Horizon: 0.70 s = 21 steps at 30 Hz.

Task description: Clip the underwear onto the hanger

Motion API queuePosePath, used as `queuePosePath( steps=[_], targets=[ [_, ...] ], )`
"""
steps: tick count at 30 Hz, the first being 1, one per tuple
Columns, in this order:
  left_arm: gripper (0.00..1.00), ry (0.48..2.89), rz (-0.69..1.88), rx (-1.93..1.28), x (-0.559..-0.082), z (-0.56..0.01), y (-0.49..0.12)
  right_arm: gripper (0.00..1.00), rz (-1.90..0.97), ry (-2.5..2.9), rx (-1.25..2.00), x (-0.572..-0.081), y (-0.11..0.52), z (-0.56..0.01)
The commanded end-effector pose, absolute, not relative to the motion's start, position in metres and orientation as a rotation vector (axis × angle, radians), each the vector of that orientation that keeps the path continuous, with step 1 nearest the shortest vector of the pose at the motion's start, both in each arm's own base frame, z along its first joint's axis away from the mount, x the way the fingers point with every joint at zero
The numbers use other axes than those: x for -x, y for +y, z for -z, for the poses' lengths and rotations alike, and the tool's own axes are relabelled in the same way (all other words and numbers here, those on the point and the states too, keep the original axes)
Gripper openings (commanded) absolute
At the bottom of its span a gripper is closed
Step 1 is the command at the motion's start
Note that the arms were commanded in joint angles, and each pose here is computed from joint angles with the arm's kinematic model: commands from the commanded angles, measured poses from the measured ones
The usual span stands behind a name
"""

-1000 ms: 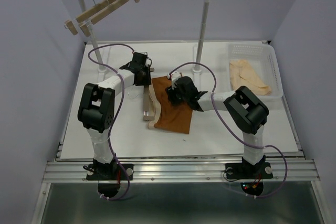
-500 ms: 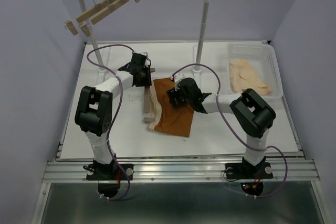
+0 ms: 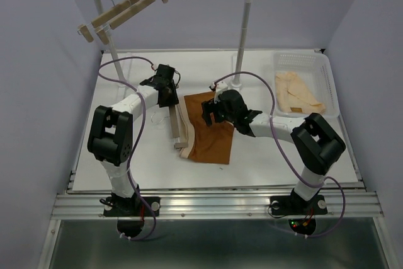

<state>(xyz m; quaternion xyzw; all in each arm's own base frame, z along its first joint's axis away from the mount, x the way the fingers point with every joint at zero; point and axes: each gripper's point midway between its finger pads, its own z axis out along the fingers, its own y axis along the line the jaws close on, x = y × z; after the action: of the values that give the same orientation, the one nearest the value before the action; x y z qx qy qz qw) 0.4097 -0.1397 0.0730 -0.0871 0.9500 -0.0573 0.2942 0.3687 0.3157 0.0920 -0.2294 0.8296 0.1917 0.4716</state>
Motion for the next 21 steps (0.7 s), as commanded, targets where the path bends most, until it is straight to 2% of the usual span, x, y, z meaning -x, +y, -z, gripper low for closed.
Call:
queuePosePath(
  steps=[1,6,14,21],
  targets=[
    [0.20,2.490,0.188,0.329,-0.401,-0.089,-0.140,0.87,-0.462,2.000,0.373,-0.382,0.309,-0.123],
    [0.06,2.410,0.352,0.229,-0.397,-0.105,-0.159,0.92,-0.619,1.979,0.225,-0.394,0.330,-0.155],
    [0.04,2.389,0.421,0.146,-0.386,-0.108,-0.174,0.95,-0.896,1.961,0.147,-0.411,0.375,-0.191],
    [0.04,2.377,0.473,0.125,-0.380,-0.113,-0.185,0.82,-1.070,2.022,0.034,-0.436,0.395,-0.180]
  ],
)
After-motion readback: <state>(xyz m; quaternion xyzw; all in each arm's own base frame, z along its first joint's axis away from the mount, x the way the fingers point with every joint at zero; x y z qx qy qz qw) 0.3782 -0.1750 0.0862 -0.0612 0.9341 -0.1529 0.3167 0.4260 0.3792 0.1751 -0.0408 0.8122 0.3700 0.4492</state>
